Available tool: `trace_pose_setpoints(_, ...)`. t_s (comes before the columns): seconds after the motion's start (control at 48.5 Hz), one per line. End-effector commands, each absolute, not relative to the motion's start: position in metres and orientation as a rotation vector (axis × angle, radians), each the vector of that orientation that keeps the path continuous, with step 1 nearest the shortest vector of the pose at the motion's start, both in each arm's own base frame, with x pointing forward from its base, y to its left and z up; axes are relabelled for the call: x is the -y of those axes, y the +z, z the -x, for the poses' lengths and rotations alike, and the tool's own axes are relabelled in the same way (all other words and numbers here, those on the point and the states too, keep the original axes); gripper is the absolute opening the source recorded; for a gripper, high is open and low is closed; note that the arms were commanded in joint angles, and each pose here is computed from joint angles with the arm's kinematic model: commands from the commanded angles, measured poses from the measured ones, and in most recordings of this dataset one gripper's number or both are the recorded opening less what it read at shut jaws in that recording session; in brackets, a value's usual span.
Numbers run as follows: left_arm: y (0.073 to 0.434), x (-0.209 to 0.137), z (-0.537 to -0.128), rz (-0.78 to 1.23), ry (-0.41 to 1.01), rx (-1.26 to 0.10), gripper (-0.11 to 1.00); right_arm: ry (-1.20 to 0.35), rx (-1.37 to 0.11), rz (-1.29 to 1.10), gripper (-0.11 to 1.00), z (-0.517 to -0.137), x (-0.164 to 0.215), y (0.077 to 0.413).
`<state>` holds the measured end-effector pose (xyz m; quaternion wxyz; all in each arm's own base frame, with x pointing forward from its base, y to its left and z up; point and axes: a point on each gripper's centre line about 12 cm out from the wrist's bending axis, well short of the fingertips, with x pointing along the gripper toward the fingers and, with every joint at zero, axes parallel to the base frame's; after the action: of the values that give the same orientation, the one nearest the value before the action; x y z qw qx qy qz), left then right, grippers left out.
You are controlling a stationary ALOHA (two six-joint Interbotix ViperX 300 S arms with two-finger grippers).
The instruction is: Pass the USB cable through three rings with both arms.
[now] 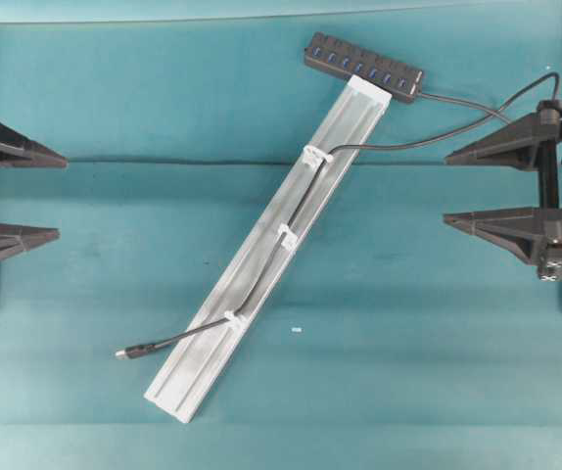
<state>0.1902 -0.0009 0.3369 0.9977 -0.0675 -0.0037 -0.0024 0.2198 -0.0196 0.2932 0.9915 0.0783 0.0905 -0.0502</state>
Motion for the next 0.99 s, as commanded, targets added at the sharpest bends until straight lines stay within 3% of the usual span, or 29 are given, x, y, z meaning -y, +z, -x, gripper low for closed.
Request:
trace_pose_setpoints(0.0,0.3415,0.0006,-0.1934,0.13,-0.004,0.017,0.97,-0.104,-0.182,-0.151,0.86,-0.2213,0.0205,0.2933)
trace_pose_setpoints(0.969,0.3427,0.0009,-0.1927,0.124,-0.006,0.021,0.97,-0.108,-0.172,-0.151,0.86,-0.22,0.0214,0.2952)
